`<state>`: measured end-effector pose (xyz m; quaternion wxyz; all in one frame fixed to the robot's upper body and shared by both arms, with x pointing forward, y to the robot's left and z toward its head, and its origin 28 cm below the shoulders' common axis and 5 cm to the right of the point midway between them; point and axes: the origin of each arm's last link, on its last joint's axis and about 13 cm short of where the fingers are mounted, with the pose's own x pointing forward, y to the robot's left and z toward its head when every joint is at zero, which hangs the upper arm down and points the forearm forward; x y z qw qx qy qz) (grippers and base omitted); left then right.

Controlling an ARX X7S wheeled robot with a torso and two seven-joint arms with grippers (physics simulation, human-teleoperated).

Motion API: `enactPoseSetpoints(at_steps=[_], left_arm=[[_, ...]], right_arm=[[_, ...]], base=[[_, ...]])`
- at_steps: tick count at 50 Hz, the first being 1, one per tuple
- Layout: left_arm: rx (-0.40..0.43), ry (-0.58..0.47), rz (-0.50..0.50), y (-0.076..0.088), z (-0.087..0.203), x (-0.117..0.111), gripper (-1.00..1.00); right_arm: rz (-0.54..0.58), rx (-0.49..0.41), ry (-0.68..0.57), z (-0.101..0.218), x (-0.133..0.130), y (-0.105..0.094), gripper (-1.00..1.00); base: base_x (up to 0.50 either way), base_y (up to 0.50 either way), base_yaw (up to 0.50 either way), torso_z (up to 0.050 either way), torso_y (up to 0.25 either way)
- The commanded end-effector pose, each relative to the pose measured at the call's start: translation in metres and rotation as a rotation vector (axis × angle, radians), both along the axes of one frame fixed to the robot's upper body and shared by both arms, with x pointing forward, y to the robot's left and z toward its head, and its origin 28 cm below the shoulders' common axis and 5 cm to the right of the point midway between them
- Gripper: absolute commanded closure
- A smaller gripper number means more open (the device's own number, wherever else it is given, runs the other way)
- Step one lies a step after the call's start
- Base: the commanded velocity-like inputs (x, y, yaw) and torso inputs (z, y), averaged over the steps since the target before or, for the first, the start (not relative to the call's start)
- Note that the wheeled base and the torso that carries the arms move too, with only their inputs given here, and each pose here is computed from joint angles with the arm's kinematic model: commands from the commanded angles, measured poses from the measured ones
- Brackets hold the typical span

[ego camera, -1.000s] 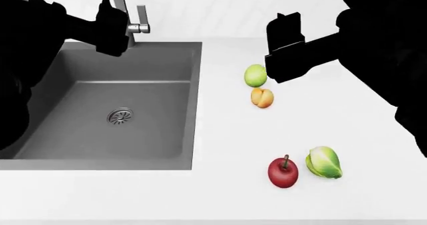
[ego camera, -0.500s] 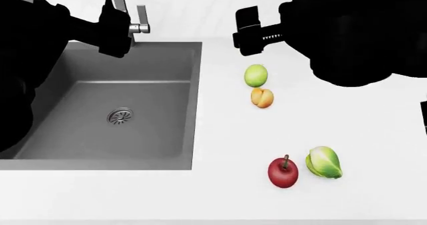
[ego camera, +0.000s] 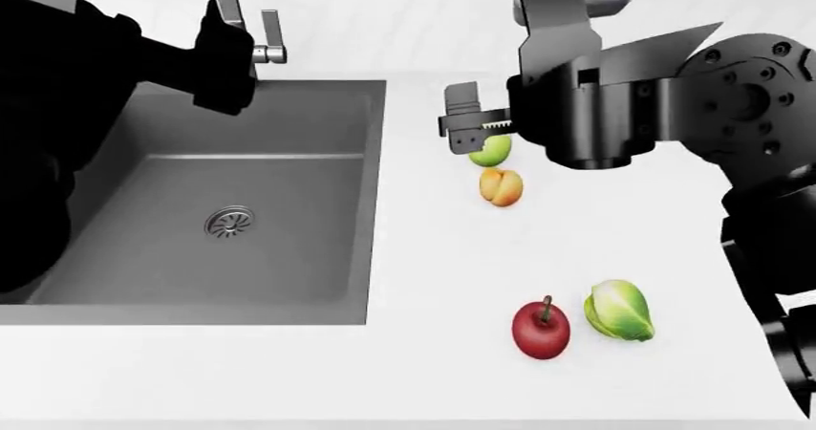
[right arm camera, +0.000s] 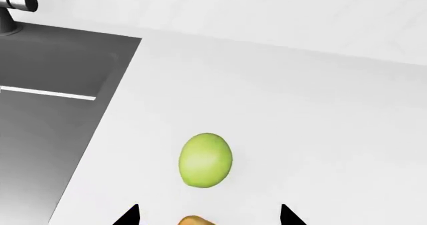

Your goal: There is a mixed pile of frozen fruits and vegetables on the counter. Locate all the frozen vegetables and place the items in a bowl on the counter. Take all the frozen fruits and defrost them in a running sink.

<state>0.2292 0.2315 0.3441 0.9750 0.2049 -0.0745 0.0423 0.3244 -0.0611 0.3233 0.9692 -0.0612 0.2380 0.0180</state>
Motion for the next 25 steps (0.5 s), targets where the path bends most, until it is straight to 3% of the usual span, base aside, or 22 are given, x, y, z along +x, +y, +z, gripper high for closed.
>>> enactPoseSetpoints(at_steps=[1,25], left_arm=[[0.004,0.004,-0.002,-0.001,-0.001,0.001,-1.00],[0.006,0.014,-0.005,-0.002,-0.005,0.003,-1.00]], right_arm=[[-0.019,0.026,0.078,-0.017,0.006,-0.004,-1.00],[-0.042,0.144,0.144,-0.070,0.028,-0.006,-1.00]], base=[[0.00,0.00,0.00,0.000,0.000],[0.00,0.00,0.00,0.000,0.000]])
